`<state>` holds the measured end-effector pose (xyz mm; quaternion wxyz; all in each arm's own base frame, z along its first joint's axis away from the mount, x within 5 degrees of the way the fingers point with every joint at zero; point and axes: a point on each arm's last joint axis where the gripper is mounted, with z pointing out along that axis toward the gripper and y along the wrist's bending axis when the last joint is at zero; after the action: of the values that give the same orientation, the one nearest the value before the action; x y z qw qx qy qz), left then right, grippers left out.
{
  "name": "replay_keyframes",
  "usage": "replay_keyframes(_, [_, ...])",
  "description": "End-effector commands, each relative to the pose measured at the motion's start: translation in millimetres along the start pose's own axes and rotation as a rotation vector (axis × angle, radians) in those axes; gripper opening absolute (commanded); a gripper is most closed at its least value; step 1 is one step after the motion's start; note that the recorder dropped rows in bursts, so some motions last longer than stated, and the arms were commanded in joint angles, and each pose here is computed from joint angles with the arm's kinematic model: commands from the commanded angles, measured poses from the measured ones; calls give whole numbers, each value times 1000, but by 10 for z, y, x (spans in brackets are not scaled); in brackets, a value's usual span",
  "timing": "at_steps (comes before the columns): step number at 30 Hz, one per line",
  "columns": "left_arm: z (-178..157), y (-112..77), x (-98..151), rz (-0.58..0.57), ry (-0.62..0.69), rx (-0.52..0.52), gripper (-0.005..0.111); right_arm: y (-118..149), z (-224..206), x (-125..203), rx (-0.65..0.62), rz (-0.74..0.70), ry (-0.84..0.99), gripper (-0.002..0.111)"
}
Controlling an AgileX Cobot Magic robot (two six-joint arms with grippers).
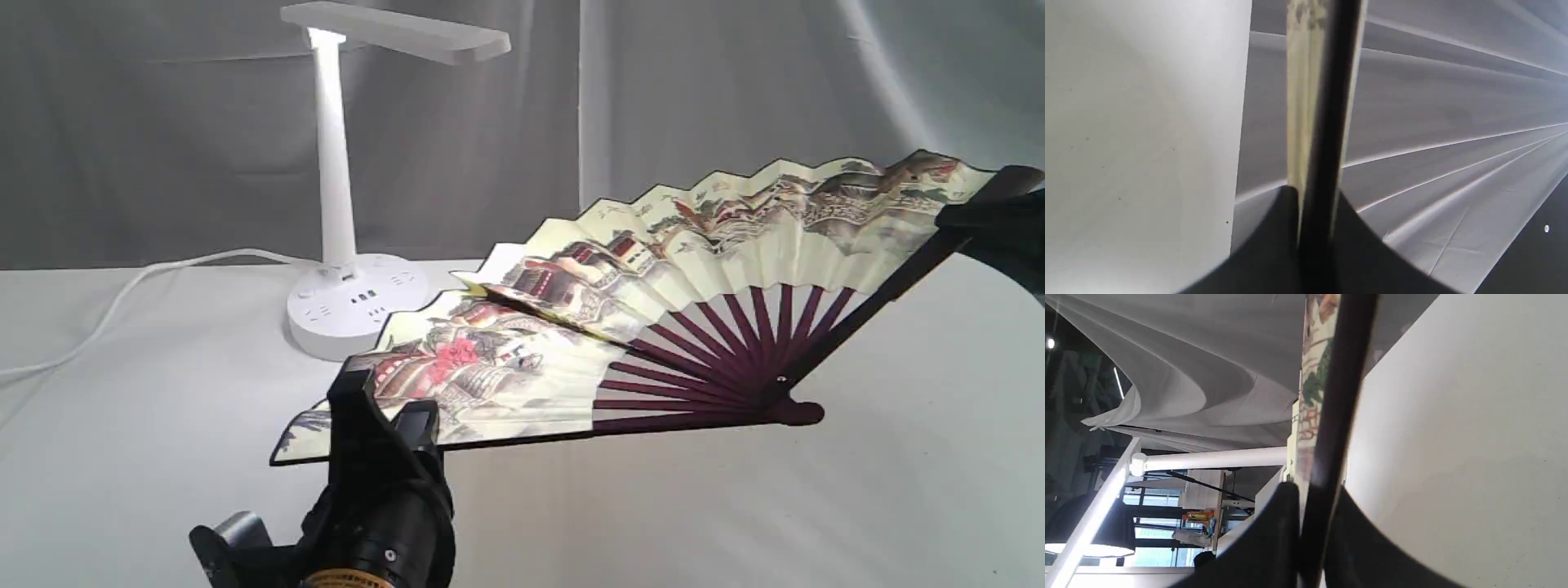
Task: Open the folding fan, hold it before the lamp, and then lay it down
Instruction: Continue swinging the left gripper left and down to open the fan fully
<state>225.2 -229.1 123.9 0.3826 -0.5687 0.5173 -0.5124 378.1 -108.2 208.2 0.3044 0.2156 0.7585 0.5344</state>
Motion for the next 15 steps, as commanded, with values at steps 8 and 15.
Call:
replay_keyframes(8, [-12,-73,-91,-96,-101,42,0,-59,-137,-102,24,-4,-87,0])
replay_keyframes(15, [-12,-72,-95,-98,-105,42,0,-68,-152,-115,29,-3,-98,0])
